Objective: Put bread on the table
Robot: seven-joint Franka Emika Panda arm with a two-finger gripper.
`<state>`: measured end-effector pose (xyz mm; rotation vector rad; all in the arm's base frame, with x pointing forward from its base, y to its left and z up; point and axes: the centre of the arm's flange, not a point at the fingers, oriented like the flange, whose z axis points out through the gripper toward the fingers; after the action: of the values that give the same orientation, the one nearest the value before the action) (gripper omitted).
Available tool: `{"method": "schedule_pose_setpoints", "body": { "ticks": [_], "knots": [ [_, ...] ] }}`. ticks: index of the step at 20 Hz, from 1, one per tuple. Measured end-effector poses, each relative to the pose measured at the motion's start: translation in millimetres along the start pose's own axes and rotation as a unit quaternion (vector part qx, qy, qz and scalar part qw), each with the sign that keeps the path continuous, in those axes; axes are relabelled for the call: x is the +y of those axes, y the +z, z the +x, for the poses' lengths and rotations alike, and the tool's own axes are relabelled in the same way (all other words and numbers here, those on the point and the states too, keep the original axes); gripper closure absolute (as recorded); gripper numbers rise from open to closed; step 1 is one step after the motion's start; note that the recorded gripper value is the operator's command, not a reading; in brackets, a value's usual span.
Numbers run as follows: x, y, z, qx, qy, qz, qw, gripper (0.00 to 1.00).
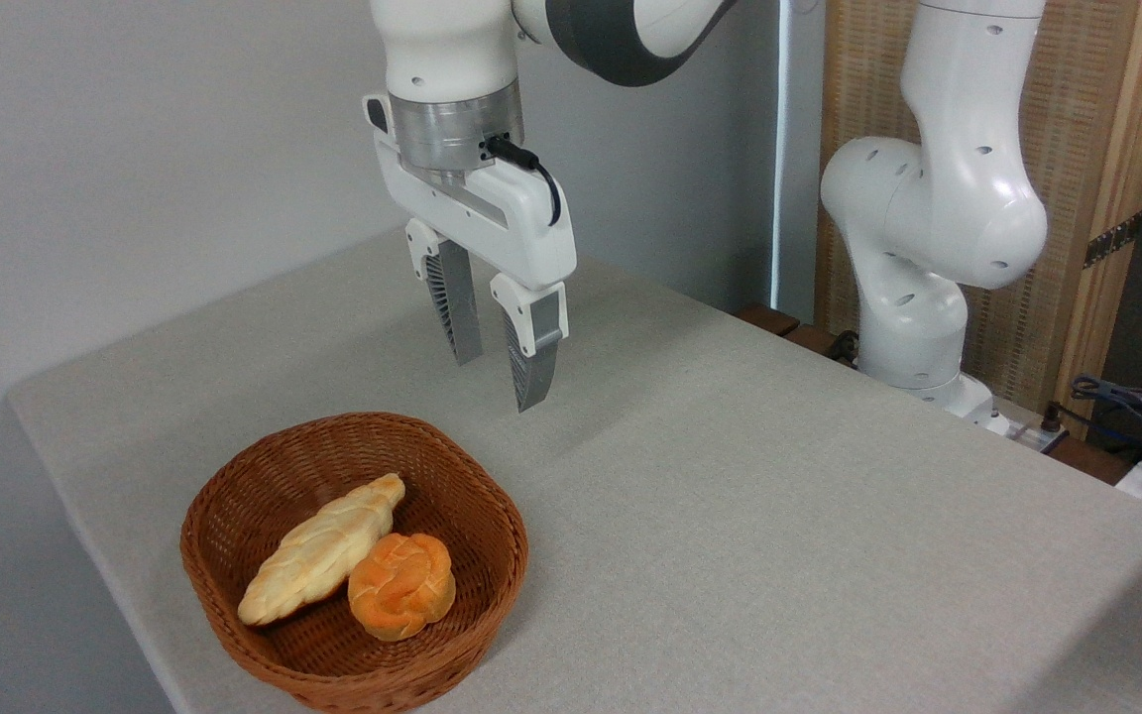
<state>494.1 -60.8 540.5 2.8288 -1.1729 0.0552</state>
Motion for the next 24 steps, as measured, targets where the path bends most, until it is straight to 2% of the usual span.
{"method": "schedule_pose_setpoints", "body": {
  "ticks": [24],
  "knots": [
    [-2.5, -0.9, -1.7, 0.001, -0.003, 0.0, 1.0, 0.0]
  ]
}}
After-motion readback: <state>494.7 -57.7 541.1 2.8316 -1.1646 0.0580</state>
